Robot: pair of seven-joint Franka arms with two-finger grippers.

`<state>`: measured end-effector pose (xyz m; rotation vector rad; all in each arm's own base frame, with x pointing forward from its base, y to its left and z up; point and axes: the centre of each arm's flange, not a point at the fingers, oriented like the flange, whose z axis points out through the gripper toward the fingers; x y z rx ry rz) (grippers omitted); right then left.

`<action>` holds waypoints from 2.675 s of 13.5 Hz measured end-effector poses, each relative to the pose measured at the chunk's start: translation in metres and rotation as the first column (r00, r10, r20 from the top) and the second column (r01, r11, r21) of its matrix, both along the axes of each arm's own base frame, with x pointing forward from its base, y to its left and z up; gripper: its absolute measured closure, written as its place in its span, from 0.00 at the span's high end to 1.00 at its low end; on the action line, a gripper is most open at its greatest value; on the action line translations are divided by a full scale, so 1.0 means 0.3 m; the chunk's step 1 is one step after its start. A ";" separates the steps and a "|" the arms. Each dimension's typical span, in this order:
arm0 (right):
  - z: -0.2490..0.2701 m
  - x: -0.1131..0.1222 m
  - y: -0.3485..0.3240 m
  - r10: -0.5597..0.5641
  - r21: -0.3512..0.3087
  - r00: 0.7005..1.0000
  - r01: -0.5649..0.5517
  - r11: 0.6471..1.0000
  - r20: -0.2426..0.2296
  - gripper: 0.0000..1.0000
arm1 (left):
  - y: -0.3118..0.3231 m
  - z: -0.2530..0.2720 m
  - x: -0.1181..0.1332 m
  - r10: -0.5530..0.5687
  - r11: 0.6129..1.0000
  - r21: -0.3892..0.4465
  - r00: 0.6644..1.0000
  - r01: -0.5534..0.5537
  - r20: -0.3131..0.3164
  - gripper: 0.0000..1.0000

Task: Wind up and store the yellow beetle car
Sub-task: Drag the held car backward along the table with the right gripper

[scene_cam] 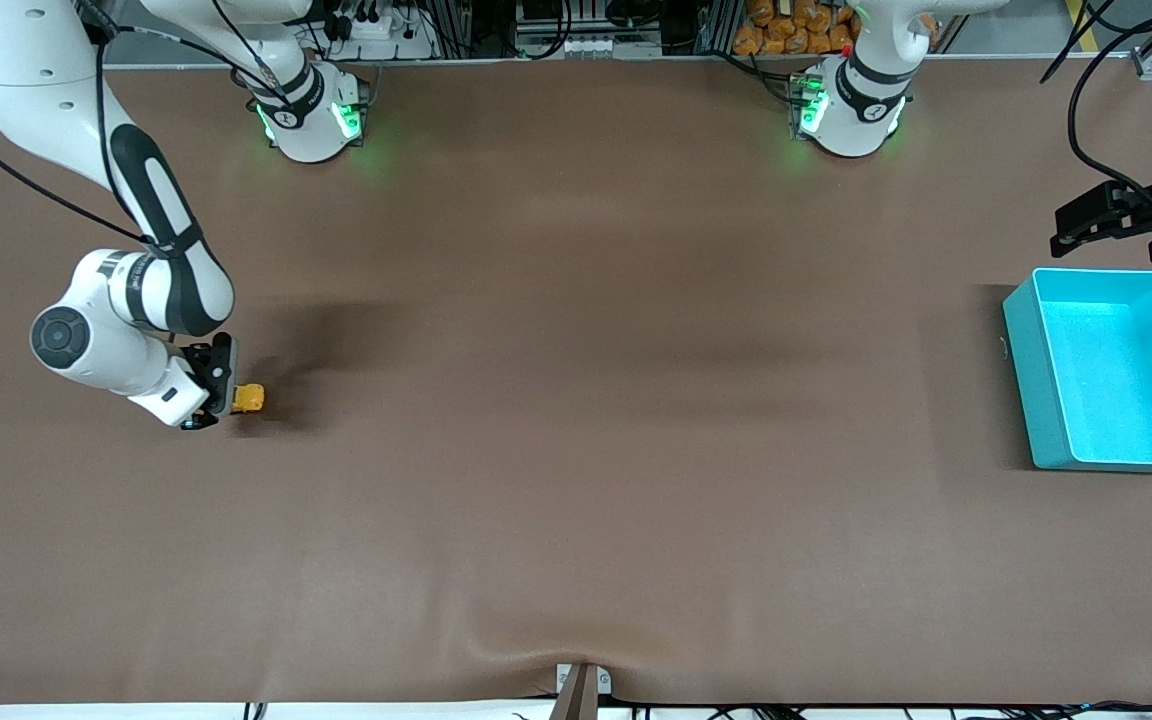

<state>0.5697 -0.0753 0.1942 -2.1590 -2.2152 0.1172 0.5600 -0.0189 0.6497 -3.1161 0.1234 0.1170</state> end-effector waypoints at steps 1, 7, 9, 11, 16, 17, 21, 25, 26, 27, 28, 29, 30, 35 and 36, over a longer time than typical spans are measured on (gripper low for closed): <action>0.000 0.001 -0.018 -0.003 0.000 1.000 0.003 1.000 0.001 0.44 | 0.000 0.000 0.000 0.000 1.000 0.000 1.000 0.000 0.000 1.00; 0.001 0.004 -0.126 -0.005 0.001 1.000 0.005 1.000 0.009 0.44 | 0.000 0.000 0.000 0.000 1.000 0.000 1.000 0.000 0.000 1.00; 0.002 0.006 -0.158 -0.008 0.001 1.000 0.008 1.000 0.011 0.44 | 0.000 0.000 0.000 0.000 1.000 0.000 1.000 0.000 0.000 1.00; 0.002 0.005 -0.194 -0.014 0.001 1.000 0.014 1.000 0.014 0.44 | 0.000 0.000 0.000 0.000 1.000 0.000 1.000 0.000 0.000 1.00; 0.002 0.004 -0.268 -0.012 0.000 1.000 0.012 1.000 0.021 0.44 | 0.001 -0.001 0.000 0.000 1.000 0.000 1.000 0.000 0.000 1.00; 0.003 0.004 -0.286 -0.014 0.000 1.000 0.014 1.000 0.023 0.44 | 0.001 -0.001 0.000 0.001 1.000 0.000 1.000 -0.001 -0.001 1.00; 0.003 0.001 -0.357 -0.028 -0.002 0.999 0.028 1.000 0.029 0.44 | 0.002 -0.002 0.000 0.001 1.000 0.000 1.000 -0.001 -0.001 1.00; 0.003 -0.005 -0.431 -0.047 -0.004 0.998 0.047 0.999 0.035 0.44 | 0.003 -0.002 0.000 0.002 1.000 0.000 1.000 -0.002 -0.001 1.00; 0.003 -0.006 -0.450 -0.051 -0.005 0.998 0.051 0.999 0.037 0.44 | 0.003 -0.002 0.000 0.002 1.000 0.000 1.000 -0.002 -0.001 1.00; 0.004 -0.007 -0.467 -0.052 -0.005 0.998 0.053 0.999 0.039 0.44 | 0.003 -0.002 0.000 0.002 1.000 0.000 1.000 -0.002 -0.001 1.00; 0.004 -0.008 -0.483 -0.051 -0.006 0.998 0.052 0.999 0.041 0.44 | 0.003 -0.002 0.000 0.002 1.000 0.000 1.000 -0.002 -0.001 1.00; 0.004 -0.009 -0.500 -0.048 -0.006 0.998 0.049 0.999 0.042 0.44 | 0.003 -0.002 0.000 0.002 1.000 0.000 1.000 -0.002 -0.001 1.00; 0.004 -0.010 -0.515 -0.046 -0.007 0.998 0.046 0.999 0.043 0.44 | 0.003 -0.002 0.000 0.002 1.000 0.000 1.000 -0.002 -0.001 1.00; 0.004 -0.009 -0.551 -0.054 -0.008 0.998 0.054 0.998 0.044 0.44 | 0.004 -0.002 0.001 0.002 1.000 0.000 1.000 -0.002 0.000 1.00; 0.004 -0.009 -0.556 -0.056 -0.008 0.997 0.056 0.998 0.044 0.44 | 0.004 -0.002 0.001 0.002 1.000 0.000 1.000 -0.002 0.000 1.00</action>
